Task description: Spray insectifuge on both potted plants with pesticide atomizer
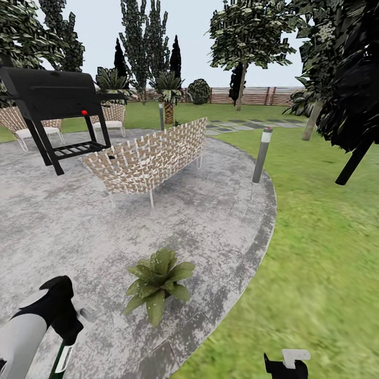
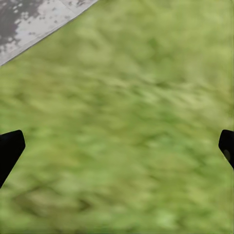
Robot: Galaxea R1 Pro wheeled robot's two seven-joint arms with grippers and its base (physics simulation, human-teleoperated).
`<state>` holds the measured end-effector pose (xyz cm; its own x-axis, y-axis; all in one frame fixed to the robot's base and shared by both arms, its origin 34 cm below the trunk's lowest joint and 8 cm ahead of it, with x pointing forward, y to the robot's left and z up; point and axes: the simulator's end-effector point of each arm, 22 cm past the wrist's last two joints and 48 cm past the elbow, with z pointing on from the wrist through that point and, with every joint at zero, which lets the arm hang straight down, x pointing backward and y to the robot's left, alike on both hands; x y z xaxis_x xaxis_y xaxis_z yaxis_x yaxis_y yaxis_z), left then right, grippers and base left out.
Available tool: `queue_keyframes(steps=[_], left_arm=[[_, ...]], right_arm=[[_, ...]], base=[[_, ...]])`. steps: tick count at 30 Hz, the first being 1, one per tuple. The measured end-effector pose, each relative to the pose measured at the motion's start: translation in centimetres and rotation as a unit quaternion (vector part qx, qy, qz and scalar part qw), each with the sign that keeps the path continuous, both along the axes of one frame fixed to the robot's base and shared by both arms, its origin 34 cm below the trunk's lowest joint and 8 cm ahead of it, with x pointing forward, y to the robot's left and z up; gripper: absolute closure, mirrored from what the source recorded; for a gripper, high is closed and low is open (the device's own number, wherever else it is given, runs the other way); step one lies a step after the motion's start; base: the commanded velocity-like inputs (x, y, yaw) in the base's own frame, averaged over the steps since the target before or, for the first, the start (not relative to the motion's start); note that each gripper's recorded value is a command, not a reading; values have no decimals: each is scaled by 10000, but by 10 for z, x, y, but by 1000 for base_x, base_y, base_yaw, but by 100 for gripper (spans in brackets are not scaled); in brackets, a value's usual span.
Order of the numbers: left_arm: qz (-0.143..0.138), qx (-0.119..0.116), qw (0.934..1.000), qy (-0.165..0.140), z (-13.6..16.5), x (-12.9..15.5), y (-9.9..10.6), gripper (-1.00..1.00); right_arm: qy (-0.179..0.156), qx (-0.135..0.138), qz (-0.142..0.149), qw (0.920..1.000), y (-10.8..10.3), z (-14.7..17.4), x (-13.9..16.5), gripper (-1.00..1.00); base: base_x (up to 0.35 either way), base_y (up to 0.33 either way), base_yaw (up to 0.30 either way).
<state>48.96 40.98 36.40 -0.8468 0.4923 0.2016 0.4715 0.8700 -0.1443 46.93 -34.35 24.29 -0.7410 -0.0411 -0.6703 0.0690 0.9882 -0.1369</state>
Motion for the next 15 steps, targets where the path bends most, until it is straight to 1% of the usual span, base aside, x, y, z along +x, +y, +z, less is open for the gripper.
queue_keyframes(steps=[6,11,15], left_arm=[[-18,35,10000,82,-1,-6,6,100],[-9,-33,10000,88,-4,-7,-3,100],[22,-42,10000,26,-3,-3,-4,100]], right_arm=[[3,-2,0,10000,0,0,0,-100],[0,-2,0,10000,0,0,0,-100],[1,-1,0,10000,0,0,0,-100]], base=[[0,0,0],[0,0,0],[94,-80,0]])
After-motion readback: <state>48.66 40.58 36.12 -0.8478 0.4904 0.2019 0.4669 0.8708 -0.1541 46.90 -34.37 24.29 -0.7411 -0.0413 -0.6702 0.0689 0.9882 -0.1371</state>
